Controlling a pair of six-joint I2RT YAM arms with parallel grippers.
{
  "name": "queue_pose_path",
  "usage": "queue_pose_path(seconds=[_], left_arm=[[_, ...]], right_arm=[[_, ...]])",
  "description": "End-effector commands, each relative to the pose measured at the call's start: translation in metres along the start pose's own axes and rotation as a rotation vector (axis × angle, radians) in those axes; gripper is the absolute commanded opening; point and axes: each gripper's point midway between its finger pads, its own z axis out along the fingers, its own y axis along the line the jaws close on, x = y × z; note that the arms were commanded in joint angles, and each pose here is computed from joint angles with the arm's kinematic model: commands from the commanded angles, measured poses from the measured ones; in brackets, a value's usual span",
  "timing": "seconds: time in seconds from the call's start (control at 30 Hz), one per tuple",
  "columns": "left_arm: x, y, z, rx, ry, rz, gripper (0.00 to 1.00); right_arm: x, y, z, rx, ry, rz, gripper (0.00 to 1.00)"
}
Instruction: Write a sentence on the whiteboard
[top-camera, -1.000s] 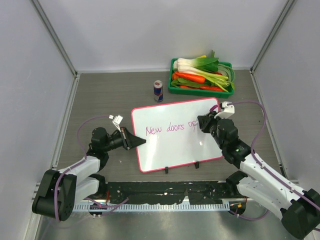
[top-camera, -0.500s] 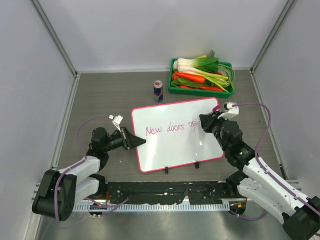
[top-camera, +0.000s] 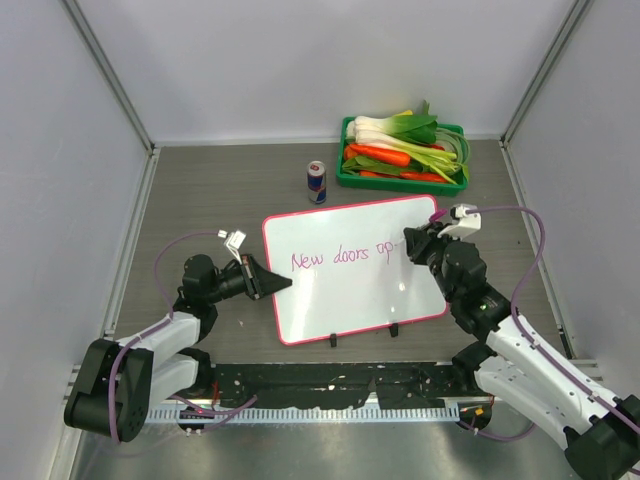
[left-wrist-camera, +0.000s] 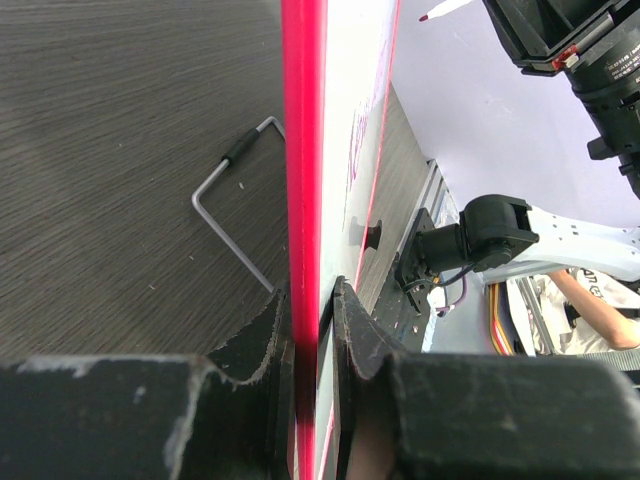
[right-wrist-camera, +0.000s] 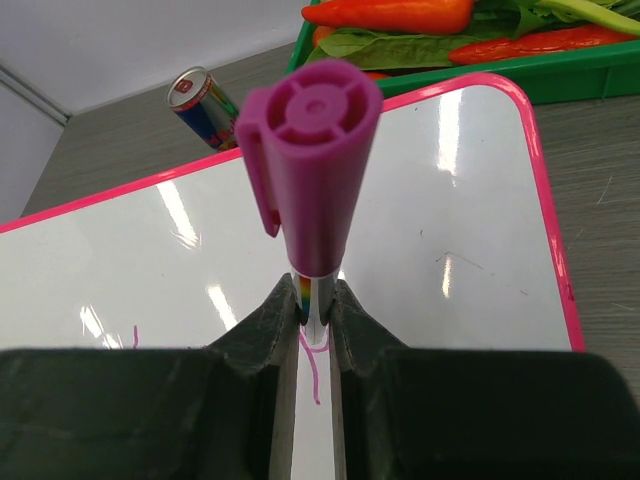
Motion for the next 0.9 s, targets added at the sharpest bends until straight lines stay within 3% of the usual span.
queue_pose_path(seconds=[0.0,0.87], left_arm=[[-0.001,0.017,0.002,-0.068,-0.009,0.071,0.00],[-0.001,0.017,0.003,-0.062,-0.009,0.073,0.00]], right_arm=[[-0.021,0.008,0.005,-0.012,-0.059,0.002,0.01],[-0.004,-0.002,0.016,0.022,-0.040,-0.020,0.01]])
